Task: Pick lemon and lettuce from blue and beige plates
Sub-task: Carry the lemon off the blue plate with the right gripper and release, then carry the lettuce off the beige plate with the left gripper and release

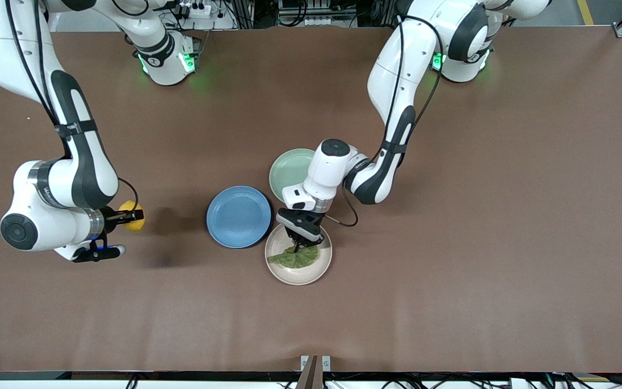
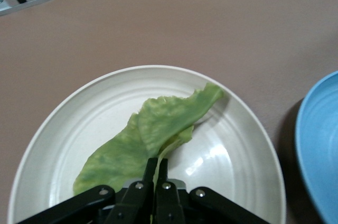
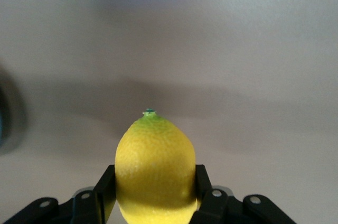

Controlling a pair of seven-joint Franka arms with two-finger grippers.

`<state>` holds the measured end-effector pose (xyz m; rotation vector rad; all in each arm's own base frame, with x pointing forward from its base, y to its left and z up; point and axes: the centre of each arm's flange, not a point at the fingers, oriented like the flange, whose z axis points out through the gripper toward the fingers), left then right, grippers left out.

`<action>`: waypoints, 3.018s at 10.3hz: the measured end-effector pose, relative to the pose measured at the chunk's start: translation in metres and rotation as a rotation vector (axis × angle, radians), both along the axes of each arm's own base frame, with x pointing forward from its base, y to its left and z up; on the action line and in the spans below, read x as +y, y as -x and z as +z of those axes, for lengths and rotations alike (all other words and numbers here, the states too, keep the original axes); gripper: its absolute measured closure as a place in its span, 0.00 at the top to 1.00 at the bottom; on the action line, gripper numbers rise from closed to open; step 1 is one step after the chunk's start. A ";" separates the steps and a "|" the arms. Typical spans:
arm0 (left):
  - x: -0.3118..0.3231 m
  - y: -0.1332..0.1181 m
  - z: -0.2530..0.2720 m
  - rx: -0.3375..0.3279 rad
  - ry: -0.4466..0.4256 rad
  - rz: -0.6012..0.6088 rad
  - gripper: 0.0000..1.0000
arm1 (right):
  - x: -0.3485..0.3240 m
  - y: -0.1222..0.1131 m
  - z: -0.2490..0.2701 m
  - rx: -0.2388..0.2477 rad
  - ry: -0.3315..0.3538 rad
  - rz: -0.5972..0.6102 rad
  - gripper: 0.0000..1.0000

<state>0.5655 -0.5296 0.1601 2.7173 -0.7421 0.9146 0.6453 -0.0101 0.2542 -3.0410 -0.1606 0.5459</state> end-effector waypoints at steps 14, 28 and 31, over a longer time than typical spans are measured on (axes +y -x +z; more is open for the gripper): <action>0.228 -0.029 0.278 0.420 -0.337 0.270 0.02 | 0.003 -0.027 0.197 -0.079 -0.068 -0.003 1.00; 0.383 -0.093 0.161 0.588 -0.397 0.335 0.62 | 0.023 0.089 0.377 -0.156 0.058 -0.294 1.00; 0.380 -0.085 0.261 0.619 -0.394 0.344 1.00 | 0.022 0.091 0.372 -0.185 0.067 -0.295 1.00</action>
